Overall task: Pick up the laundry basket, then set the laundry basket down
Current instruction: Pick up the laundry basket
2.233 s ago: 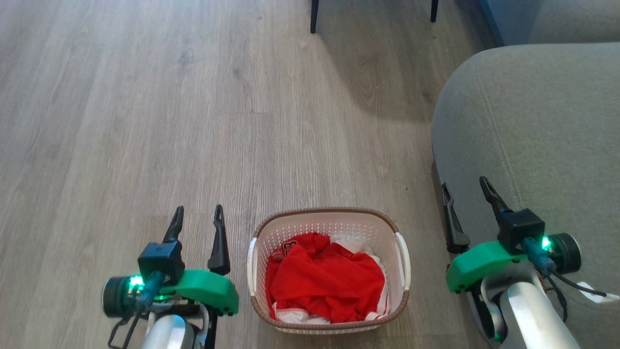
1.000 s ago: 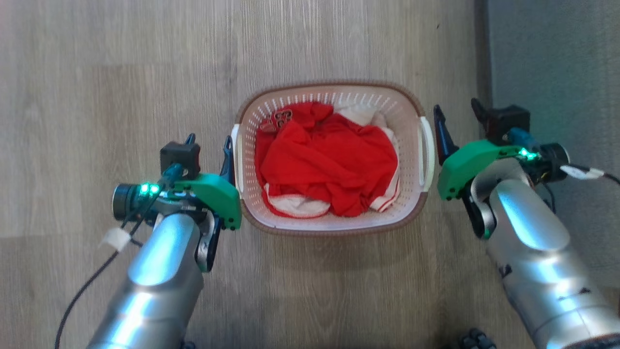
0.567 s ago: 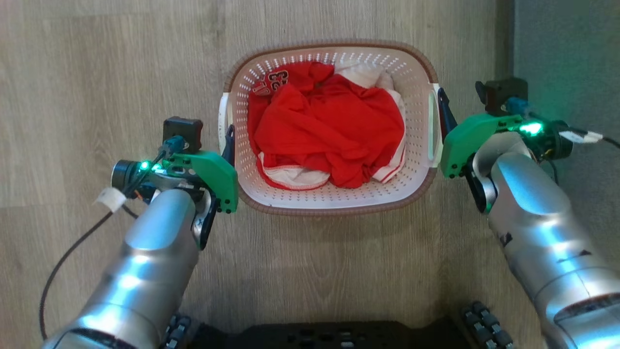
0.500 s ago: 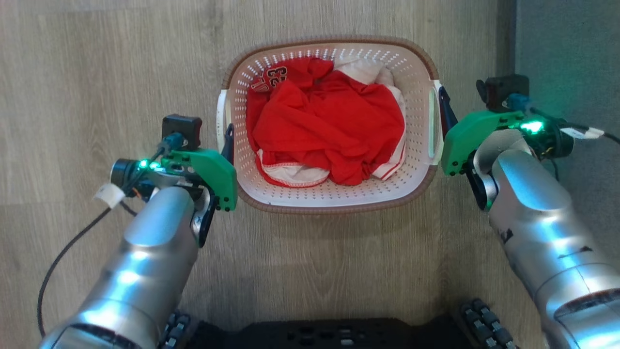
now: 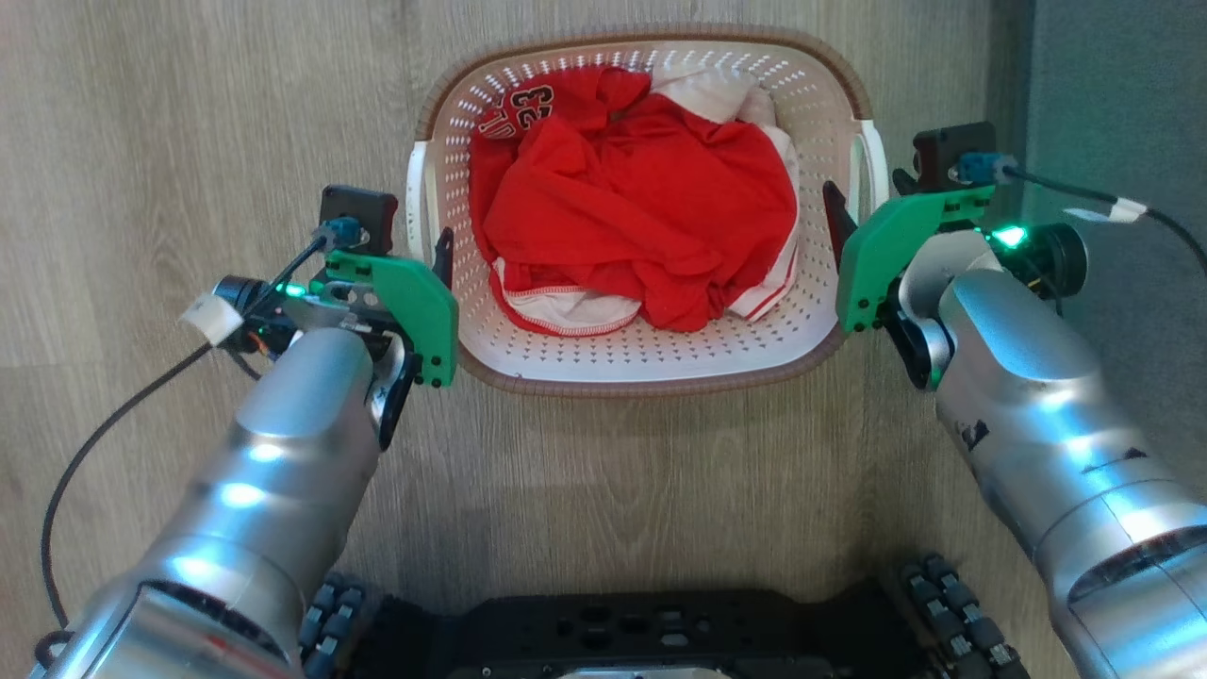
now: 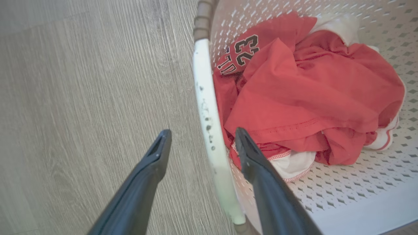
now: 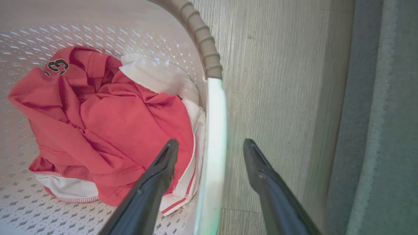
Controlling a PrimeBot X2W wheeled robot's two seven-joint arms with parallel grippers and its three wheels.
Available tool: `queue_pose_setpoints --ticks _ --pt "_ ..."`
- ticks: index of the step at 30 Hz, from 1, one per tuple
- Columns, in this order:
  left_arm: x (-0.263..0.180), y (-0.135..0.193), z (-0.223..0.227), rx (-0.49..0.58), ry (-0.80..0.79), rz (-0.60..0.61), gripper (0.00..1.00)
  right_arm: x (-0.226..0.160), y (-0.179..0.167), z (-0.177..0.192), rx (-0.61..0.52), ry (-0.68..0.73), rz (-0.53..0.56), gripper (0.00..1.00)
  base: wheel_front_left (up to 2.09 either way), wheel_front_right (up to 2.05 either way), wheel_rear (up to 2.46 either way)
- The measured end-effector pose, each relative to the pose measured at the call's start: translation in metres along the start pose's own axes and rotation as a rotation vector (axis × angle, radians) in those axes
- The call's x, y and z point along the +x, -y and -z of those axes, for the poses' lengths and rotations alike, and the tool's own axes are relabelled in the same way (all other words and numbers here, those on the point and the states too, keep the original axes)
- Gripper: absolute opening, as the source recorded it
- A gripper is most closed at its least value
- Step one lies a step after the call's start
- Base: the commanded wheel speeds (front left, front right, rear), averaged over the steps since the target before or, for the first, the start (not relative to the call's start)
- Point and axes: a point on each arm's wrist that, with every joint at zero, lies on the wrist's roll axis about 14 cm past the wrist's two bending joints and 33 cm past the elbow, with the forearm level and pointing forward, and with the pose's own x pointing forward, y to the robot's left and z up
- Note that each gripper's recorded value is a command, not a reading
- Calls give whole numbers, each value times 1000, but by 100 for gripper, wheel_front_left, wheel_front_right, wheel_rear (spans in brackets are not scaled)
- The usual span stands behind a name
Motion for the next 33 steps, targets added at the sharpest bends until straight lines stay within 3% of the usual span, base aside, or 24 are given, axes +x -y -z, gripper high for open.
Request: queue_pose_setpoints --ticks 18,33 --pt "26 2 21 -20 -166 58 100 34 -5 24 45 -138 -38 100 0 0 0" --pt "35 6 22 -34 -181 73 100 40 -6 38 49 -180 -52 100 0 0 0"
